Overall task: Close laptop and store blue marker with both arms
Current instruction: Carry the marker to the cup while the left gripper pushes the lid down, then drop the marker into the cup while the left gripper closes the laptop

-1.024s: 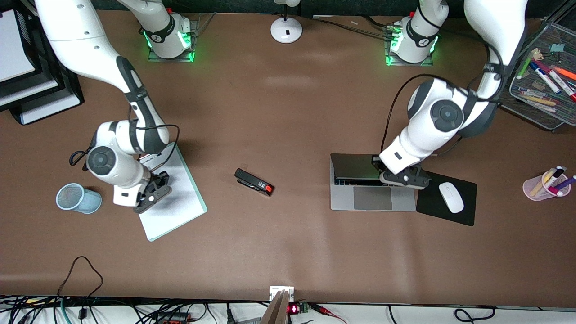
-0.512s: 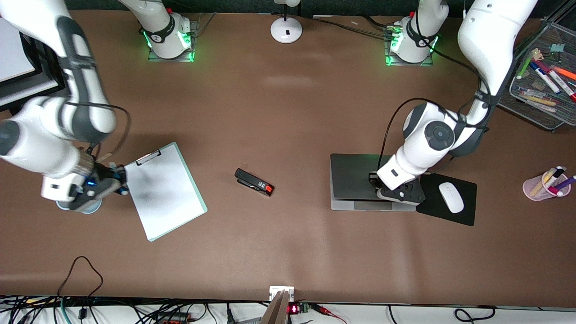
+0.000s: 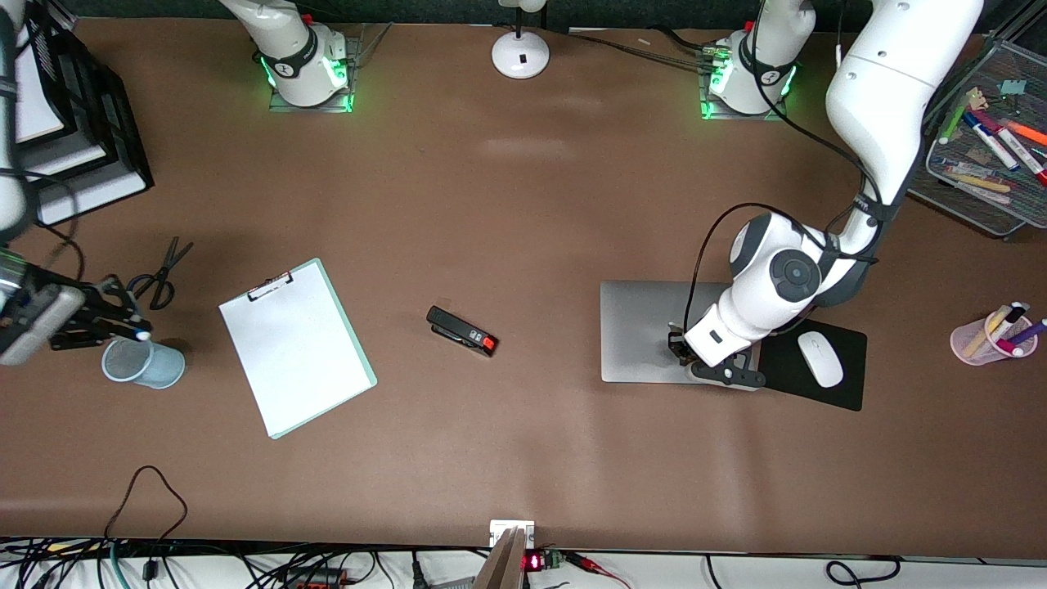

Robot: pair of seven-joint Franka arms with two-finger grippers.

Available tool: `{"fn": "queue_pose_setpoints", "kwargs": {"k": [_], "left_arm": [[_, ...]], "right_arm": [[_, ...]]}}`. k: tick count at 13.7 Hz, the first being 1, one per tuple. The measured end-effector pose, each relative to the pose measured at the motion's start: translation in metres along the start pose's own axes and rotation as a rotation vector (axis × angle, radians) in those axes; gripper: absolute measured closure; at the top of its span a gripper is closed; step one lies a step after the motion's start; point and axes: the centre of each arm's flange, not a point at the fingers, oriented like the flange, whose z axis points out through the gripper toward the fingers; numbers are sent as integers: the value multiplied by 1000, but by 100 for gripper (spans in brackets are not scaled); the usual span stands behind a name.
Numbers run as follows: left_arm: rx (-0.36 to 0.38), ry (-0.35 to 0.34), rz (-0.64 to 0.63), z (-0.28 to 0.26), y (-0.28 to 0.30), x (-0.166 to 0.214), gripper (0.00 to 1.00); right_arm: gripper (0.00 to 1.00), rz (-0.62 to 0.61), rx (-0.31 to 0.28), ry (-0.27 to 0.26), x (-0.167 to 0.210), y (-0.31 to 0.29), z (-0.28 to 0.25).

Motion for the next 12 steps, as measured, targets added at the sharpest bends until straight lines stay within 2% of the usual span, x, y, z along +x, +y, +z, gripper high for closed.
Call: {"fn": "queue_pose_setpoints", "kwargs": {"k": [3, 7, 12], "left_arm": [[-7, -4, -8, 16, -4, -1, 99], [-7, -11, -15, 24, -8, -3, 99], [-6, -14, -18, 23, -7, -1, 99]], "right_arm": [[82, -102, -2, 111, -27, 15, -6], [82, -250, -26, 237, -32, 33, 3], [82, -347, -65, 354, -42, 63, 28]]}}
